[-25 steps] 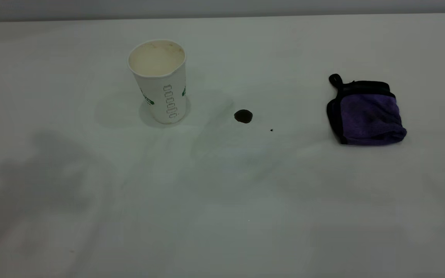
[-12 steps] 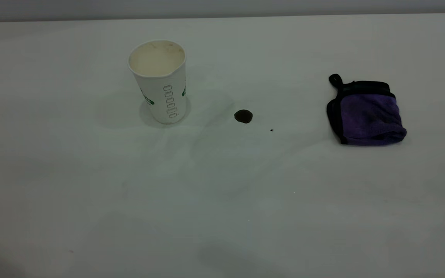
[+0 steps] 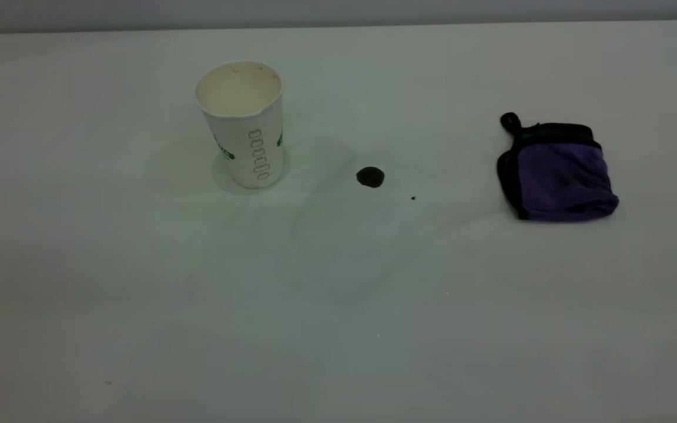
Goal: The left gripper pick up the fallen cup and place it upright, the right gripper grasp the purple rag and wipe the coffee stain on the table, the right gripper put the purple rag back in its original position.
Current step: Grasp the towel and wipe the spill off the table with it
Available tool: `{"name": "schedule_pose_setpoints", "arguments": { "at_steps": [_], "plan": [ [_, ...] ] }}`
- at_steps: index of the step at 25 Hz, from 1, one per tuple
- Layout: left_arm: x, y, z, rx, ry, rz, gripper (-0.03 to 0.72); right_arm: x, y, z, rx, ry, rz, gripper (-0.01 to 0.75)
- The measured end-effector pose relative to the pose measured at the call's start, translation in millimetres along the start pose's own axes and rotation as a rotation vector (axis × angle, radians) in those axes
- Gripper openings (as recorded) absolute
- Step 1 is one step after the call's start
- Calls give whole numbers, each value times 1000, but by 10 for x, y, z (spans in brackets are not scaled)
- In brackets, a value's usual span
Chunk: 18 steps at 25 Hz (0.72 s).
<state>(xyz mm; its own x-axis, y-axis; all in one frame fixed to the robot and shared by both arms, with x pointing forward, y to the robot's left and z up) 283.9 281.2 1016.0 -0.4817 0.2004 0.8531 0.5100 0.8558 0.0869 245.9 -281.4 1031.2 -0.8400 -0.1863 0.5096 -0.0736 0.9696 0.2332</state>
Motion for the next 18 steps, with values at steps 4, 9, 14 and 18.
{"name": "schedule_pose_setpoints", "arguments": {
  "at_steps": [4,9,14,18],
  "plan": [
    [104,-35,84,-6,-98,-31,473,0,0,0,0,0,0,430],
    [183,-47,167,54,-171,-107,473,0,0,0,0,0,0,430],
    [241,-67,237,127,-226,-194,473,0,0,0,0,0,0,430],
    [294,-113,309,131,-293,-234,473,0,0,0,0,0,0,430]
  ]
}}
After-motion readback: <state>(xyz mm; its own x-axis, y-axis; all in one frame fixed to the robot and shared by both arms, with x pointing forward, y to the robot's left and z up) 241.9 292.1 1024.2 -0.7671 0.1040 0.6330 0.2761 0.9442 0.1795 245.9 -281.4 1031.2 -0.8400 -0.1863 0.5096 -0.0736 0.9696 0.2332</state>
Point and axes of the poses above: a point on each arm's last joint axis where the gripper is mounted, x pointing back along that axis away from the gripper, y along the wrist's bending axis when the last joint is at zero, z = x × y, the point moved 2 cm from there along -x, pointing out along that axis toward the gripper, and after that the axes turned 12 degrees about -x, right-handed, at the moved point
